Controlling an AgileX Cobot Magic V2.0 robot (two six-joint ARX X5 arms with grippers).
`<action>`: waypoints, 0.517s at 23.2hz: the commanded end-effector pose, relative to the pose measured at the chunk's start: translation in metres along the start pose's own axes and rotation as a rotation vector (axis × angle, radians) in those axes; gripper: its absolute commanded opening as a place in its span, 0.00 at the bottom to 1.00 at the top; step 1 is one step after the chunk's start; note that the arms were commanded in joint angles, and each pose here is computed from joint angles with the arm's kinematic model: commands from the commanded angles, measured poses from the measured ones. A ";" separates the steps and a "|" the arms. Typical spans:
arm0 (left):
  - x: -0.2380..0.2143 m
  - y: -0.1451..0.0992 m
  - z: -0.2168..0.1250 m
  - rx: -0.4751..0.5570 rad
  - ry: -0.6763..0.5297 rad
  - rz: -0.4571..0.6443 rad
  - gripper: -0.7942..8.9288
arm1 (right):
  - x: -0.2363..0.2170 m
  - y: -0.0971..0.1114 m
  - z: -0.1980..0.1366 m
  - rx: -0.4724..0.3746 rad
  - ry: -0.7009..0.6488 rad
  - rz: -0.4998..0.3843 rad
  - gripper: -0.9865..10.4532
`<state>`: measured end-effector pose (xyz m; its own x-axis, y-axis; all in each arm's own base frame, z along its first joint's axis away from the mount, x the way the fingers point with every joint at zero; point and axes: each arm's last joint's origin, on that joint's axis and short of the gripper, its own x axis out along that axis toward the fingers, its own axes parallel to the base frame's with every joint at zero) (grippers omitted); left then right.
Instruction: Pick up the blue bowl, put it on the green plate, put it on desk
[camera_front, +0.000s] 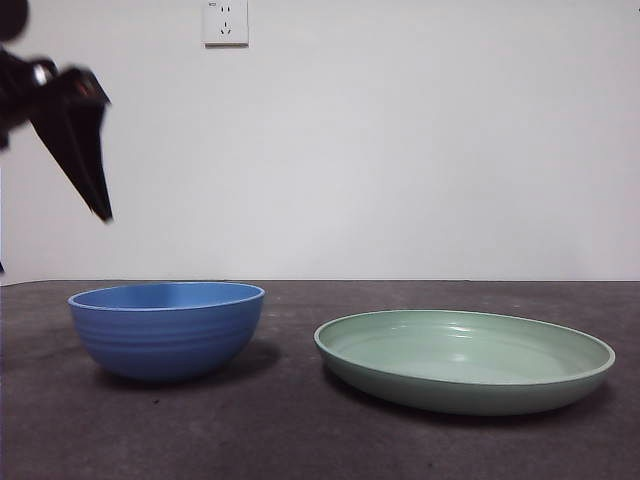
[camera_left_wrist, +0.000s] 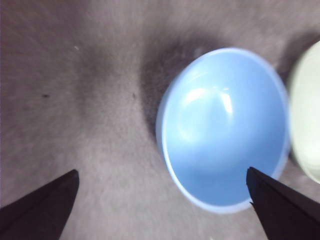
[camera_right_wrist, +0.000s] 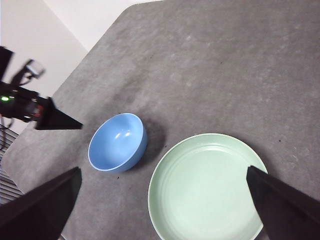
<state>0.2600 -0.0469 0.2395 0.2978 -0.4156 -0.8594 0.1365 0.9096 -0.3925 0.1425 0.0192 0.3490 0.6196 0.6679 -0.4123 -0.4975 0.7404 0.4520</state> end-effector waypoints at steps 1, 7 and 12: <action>0.019 0.000 0.011 0.030 0.014 0.000 0.75 | -0.002 0.002 0.005 -0.026 -0.015 0.002 0.61; 0.056 0.003 0.018 0.018 0.067 -0.002 0.64 | -0.002 0.002 0.005 -0.028 -0.018 0.002 0.61; 0.066 0.008 0.017 0.000 0.107 0.024 0.33 | -0.002 0.002 0.005 -0.028 -0.018 0.002 0.61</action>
<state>0.2918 -0.0654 0.1851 0.1940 -0.3964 -0.8973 0.1300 0.9170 -0.3770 0.1426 0.0192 0.3491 0.6200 0.6679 -0.4116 -0.4980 0.7404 0.4514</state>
